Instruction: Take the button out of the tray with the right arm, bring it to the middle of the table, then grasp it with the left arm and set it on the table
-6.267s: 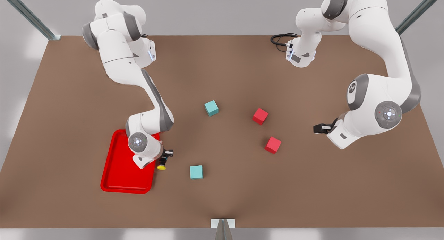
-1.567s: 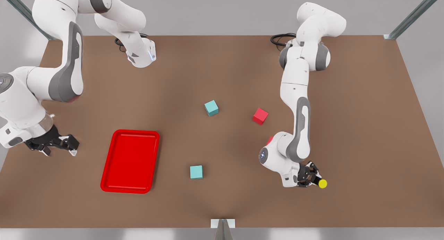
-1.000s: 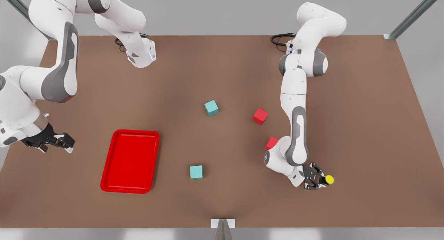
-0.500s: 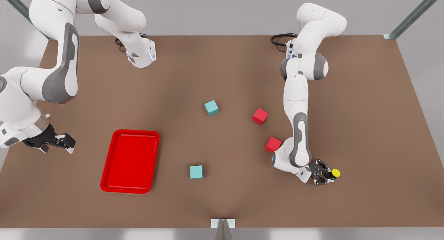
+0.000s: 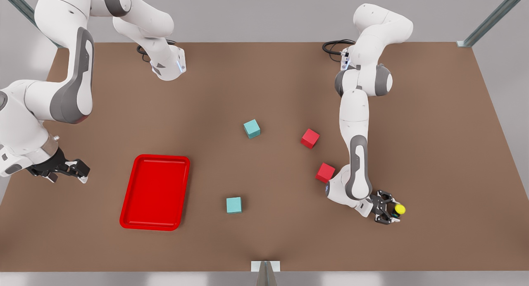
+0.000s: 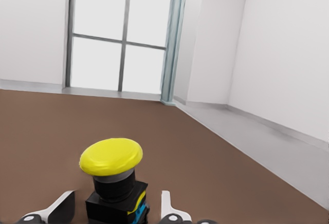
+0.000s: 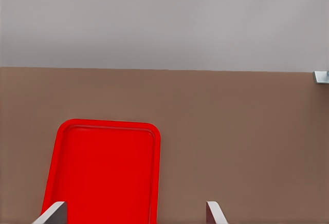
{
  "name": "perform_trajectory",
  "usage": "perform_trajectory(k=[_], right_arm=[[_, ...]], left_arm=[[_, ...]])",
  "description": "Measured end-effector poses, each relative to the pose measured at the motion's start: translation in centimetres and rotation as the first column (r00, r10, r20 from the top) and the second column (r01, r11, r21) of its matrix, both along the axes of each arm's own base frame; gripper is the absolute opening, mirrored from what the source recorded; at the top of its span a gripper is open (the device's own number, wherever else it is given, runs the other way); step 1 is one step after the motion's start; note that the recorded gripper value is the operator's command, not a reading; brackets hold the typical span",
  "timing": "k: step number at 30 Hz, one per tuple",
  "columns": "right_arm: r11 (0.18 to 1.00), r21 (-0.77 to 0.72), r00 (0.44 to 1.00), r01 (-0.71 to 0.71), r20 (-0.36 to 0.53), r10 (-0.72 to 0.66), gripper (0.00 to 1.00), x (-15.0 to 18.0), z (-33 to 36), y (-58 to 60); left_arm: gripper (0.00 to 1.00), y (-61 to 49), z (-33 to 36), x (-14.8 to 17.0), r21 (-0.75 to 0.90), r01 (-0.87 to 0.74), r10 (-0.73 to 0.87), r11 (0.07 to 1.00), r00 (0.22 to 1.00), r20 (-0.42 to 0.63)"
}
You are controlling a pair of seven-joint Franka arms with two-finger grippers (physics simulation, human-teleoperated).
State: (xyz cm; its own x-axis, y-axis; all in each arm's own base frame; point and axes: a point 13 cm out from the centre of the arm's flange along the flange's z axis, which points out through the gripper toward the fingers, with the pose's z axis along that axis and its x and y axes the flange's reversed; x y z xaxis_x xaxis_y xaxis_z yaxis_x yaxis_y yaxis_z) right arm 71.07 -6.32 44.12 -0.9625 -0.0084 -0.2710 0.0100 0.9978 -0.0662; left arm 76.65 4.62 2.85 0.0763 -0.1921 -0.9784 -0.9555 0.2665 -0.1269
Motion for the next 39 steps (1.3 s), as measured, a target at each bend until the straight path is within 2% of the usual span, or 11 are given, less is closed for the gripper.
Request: perform_trajectory(k=[12,17,23,26,29,32,36,39], right_arm=[[1.000,0.000,1.000,0.000,-0.004,0.000,1.00,0.1,-0.3,0.0],[1.000,0.001,1.000,0.000,-0.003,0.000,1.00,0.1,-0.3,0.1],[1.000,0.005,1.000,0.006,-0.004,-0.006,1.00,0.1,-0.4,-0.1],[1.000,0.006,1.000,0.007,-0.005,-0.007,1.00,0.1,-0.5,-0.1],[1.000,0.007,1.000,0.007,-0.005,-0.007,1.00,0.1,-0.5,-0.1],[1.000,0.008,1.000,0.006,-0.003,-0.006,1.00,0.1,-0.4,0.0],[1.000,0.008,1.000,0.006,-0.002,-0.006,1.00,0.2,-0.4,0.1],[1.000,0.008,1.000,0.006,-0.003,-0.006,1.00,0.2,-0.4,0.1]], left_arm=[[1.00,-2.6,-0.2,-1.0,-0.005,0.007,-0.007,1.000,1.000,0.023],[1.00,-3.3,2.0,-0.6,-0.022,0.001,0.000,1.000,0.999,0.046],[1.00,-8.2,6.6,-2.1,-0.073,-0.019,0.023,0.997,0.999,0.049],[1.00,-13.4,13.3,-3.4,-0.237,-0.055,0.070,0.970,0.996,0.055],[1.00,-18.0,26.0,-5.6,-0.556,-0.129,0.169,0.821,0.985,0.022],[1.00,-19.2,32.9,-8.7,-0.776,-0.207,0.151,0.595,0.978,-0.144],[1.00,-16.2,37.3,-10.5,-0.888,-0.252,-0.067,0.386,0.952,-0.299],[1.00,-13.1,40.0,-12.1,-0.929,-0.240,-0.289,0.281,0.902,-0.321]])
